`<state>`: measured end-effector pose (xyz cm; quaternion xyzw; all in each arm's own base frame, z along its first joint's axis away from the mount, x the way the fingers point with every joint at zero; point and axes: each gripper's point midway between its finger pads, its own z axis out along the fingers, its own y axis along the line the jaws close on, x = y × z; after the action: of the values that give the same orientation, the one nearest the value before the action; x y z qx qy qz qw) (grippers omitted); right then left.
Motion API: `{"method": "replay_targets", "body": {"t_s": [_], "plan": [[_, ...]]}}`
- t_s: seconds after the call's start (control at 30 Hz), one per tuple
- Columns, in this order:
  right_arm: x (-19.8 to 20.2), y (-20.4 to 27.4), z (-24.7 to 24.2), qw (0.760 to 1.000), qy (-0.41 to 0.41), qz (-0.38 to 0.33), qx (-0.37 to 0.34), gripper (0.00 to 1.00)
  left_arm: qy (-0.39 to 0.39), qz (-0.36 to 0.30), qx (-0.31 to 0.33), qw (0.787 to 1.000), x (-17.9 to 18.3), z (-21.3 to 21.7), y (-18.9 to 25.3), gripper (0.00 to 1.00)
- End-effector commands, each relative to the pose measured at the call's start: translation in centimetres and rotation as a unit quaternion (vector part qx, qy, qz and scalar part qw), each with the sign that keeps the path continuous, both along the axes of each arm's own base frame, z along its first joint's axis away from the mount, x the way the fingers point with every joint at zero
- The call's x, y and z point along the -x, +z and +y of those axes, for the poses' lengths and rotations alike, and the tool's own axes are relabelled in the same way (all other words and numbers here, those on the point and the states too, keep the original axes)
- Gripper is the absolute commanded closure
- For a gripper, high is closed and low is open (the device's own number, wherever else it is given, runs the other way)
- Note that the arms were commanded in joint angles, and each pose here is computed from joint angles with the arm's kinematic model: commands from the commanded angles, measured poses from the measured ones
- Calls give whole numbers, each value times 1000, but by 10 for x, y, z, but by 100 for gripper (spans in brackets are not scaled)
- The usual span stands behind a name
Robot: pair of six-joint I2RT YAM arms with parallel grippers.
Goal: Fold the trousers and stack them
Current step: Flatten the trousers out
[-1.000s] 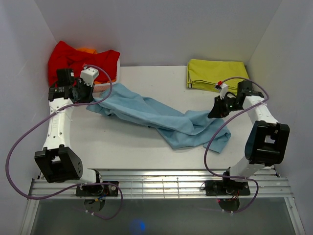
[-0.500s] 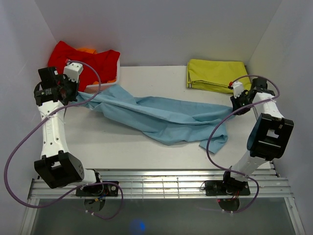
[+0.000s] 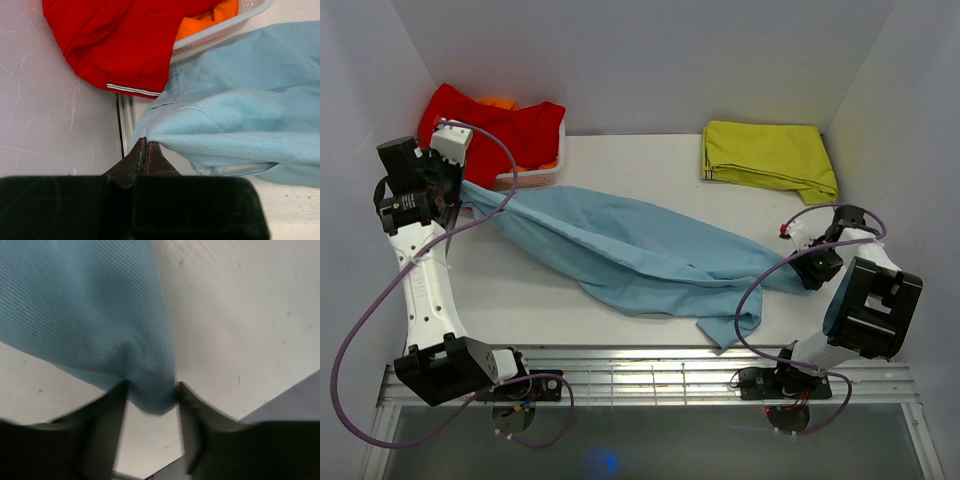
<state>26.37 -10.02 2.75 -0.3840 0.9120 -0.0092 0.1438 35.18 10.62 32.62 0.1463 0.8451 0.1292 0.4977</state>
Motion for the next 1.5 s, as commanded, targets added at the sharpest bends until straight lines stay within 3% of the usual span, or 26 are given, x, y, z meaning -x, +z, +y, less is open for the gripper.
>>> {"method": "replay_targets", "body": {"t_s": [0.0, 0.07, 0.1, 0.13, 0.23, 0.27, 0.33, 0.67, 1.03, 1.33, 1.43, 1.47], "plan": [[-4, 39, -10, 999, 22, -32, -1, 35, -9, -36, -10, 999, 0, -1, 23, 100], [-2, 73, 14, 996, 18, -33, -78, 21, -15, -27, -3, 1000, 1, -4, 16, 100], [1, 84, 24, 994, 20, -31, -104, 21, -17, -25, 0, 1000, 1, -5, 13, 100], [1, 97, 42, 987, 33, -41, -153, 23, -18, -21, 1, 1000, 1, -6, 10, 100], [22, 125, 77, 971, 94, -59, -213, 35, -23, -13, 4, 1000, 1, -7, 2, 100], [26, 128, 83, 966, 114, -67, -220, 43, -24, -12, 5, 1000, 1, -7, 1, 100], [35, 127, 97, 957, 168, -87, -221, 46, -29, -8, 10, 999, -1, -9, -3, 100], [32, 99, 187, 916, 343, -112, -176, 42, -35, 19, 53, 998, -11, -14, -14, 100], [34, 60, 221, 896, 414, -97, -124, 45, -28, 30, 68, 997, -28, -9, -18, 100], [58, 26, 192, 895, 440, -58, -45, 64, -21, 27, 62, 998, -29, -1, -19, 100], [61, 30, 179, 902, 426, -63, -19, 79, -15, 20, 60, 998, -27, 3, -14, 100], [60, 35, 175, 905, 419, -69, -14, 88, -14, 16, 59, 998, -25, 4, -11, 100]]}}
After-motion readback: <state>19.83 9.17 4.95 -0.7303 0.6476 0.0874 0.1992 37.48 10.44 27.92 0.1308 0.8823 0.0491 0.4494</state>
